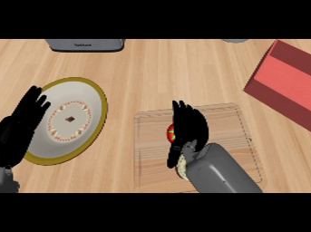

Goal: Pick the tomato from the cutting board and place it in the cardboard box

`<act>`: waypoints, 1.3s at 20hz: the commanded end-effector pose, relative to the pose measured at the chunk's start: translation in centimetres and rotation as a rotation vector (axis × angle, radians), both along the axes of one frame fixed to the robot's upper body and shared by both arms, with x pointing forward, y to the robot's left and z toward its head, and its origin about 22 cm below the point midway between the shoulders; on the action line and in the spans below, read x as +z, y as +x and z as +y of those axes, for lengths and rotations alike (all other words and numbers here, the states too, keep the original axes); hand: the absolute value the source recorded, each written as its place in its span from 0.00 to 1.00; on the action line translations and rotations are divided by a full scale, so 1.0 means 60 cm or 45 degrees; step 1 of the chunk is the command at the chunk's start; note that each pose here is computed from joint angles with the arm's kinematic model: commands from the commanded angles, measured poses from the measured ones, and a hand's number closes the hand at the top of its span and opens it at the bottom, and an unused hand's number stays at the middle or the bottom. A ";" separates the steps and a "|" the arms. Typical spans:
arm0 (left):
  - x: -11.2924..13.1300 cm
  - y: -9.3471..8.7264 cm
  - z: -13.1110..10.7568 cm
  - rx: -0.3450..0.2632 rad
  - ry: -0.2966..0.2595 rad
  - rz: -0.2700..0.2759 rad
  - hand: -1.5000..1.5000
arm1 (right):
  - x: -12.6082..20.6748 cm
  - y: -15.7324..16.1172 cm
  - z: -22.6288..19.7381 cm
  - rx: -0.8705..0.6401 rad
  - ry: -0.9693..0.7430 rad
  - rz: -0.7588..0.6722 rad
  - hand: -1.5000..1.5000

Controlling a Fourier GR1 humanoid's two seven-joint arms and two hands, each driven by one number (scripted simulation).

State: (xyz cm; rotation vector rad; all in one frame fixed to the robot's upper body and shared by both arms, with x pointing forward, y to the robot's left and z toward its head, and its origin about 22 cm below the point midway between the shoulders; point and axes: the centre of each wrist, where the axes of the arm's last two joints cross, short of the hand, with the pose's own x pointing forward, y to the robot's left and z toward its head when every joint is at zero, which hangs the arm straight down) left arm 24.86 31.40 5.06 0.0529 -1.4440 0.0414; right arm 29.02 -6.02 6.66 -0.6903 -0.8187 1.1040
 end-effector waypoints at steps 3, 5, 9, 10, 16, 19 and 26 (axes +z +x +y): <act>0.007 -0.004 0.010 0.005 -0.015 0.014 0.50 | -0.006 0.033 -0.009 -0.099 -0.060 0.021 0.00; 0.036 -0.031 -0.008 -0.017 -0.016 0.006 0.50 | -0.007 0.016 0.002 -0.089 -0.049 0.003 1.00; 0.023 -0.001 -0.034 0.020 -0.011 0.005 0.50 | -0.023 -0.011 -0.029 -0.001 -0.066 -0.072 1.00; 0.009 -0.014 0.009 0.011 -0.021 0.008 0.50 | -0.009 0.024 0.007 -0.003 -0.043 -0.104 1.00; 0.005 0.010 -0.026 -0.024 -0.006 0.008 0.50 | -0.029 0.039 0.008 0.037 -0.059 -0.103 1.00; -0.004 0.002 0.002 0.013 -0.005 0.006 0.50 | -0.008 -0.009 -0.036 0.141 -0.069 -0.124 1.00; -0.007 -0.021 0.007 0.024 0.001 0.024 0.50 | -0.001 -0.045 -0.240 0.686 -0.063 -0.138 1.00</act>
